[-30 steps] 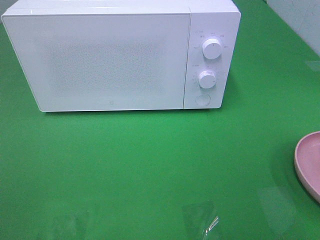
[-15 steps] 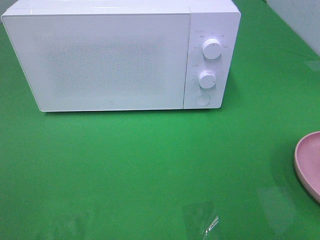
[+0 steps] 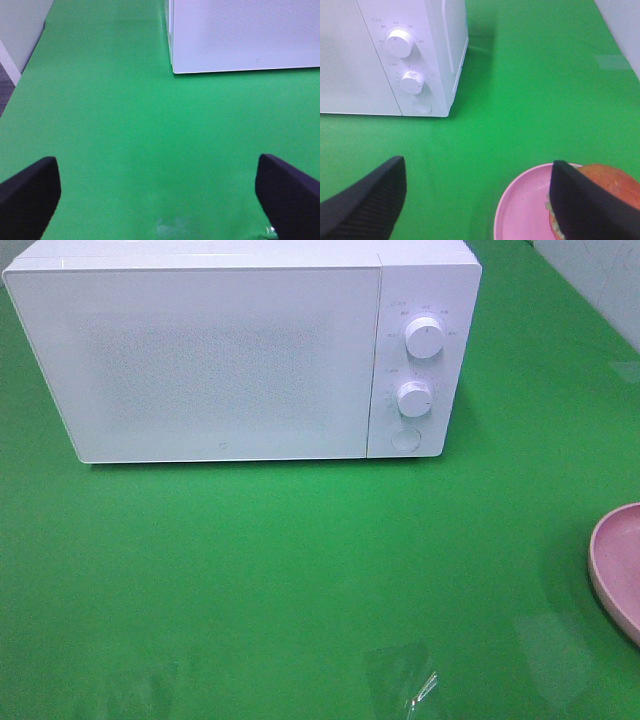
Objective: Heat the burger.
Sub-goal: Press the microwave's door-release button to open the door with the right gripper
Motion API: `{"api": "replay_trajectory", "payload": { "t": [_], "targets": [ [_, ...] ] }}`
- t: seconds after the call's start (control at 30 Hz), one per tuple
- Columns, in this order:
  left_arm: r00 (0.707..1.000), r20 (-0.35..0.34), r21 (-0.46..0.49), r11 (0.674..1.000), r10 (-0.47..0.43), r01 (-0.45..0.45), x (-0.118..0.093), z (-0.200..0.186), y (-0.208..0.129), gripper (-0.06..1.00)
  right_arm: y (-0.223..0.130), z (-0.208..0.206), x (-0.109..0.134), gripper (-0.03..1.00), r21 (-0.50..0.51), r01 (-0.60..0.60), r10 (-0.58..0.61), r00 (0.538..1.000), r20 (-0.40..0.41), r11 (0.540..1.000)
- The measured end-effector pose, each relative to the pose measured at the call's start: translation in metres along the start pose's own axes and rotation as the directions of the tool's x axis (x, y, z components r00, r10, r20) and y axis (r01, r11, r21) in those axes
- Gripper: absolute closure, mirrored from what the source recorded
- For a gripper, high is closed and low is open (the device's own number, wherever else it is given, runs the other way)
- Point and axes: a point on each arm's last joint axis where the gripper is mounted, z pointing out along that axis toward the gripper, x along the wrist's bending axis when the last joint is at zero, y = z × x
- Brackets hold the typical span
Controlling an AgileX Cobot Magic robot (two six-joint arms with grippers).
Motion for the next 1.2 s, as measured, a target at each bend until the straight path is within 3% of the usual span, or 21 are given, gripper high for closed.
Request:
{"api": "replay_trajectory", "payload": {
  "t": [0.67, 1.2],
  "targets": [
    [1.000, 0.000, 0.000, 1.000, 0.000, 0.000, 0.000, 0.000, 0.000, -0.03, 0.003, 0.069, 0.002, 0.21, -0.069, 0.002, -0.003, 1.000, -0.015, 0.998],
    [1.000, 0.000, 0.000, 1.000, 0.000, 0.000, 0.000, 0.000, 0.000, -0.03, -0.002, 0.133, 0.004, 0.23, -0.257, 0.001, -0.011, 0.999, -0.039, 0.966]
  ]
}}
